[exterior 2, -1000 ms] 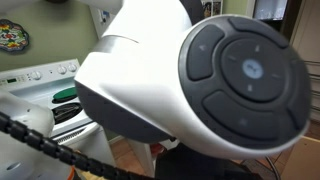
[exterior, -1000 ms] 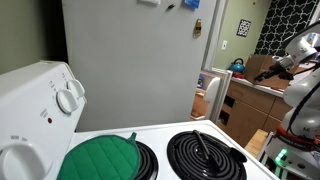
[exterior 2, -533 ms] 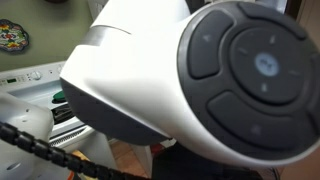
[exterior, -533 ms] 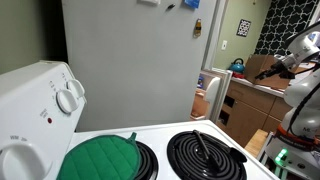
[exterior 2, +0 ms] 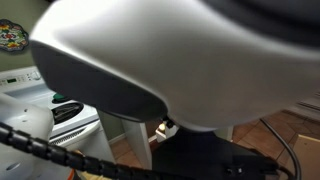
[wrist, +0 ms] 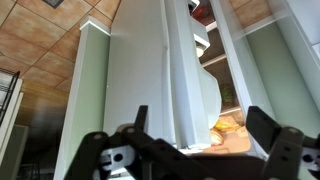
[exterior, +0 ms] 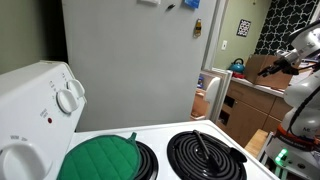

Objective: Open the bottom fridge door

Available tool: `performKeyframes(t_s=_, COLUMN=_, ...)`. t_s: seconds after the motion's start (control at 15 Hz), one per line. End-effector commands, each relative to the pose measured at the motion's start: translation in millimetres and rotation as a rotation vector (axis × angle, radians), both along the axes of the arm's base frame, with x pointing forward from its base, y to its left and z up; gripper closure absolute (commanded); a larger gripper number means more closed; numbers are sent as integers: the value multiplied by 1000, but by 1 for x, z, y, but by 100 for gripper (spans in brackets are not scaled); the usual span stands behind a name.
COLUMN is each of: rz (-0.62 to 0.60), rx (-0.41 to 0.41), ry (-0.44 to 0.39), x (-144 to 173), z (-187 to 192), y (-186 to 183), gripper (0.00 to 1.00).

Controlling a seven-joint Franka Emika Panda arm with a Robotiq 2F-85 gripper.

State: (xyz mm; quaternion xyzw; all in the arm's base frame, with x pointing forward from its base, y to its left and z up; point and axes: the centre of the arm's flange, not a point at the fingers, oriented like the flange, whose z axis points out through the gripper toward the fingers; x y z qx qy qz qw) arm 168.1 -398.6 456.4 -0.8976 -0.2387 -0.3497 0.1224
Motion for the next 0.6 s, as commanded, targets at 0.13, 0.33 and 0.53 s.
performKeyframes(t_s=0.13, rz=62, rx=-166, ry=41, x=-21, z=65, y=23, gripper=0)
performKeyframes(t_s=0.33, rz=75, rx=-175, ry=17, x=-13, z=67, y=15, gripper=0)
performKeyframes(t_s=0.53, rz=87, rx=-197, ry=7, x=-15, z=75, y=21, gripper=0)
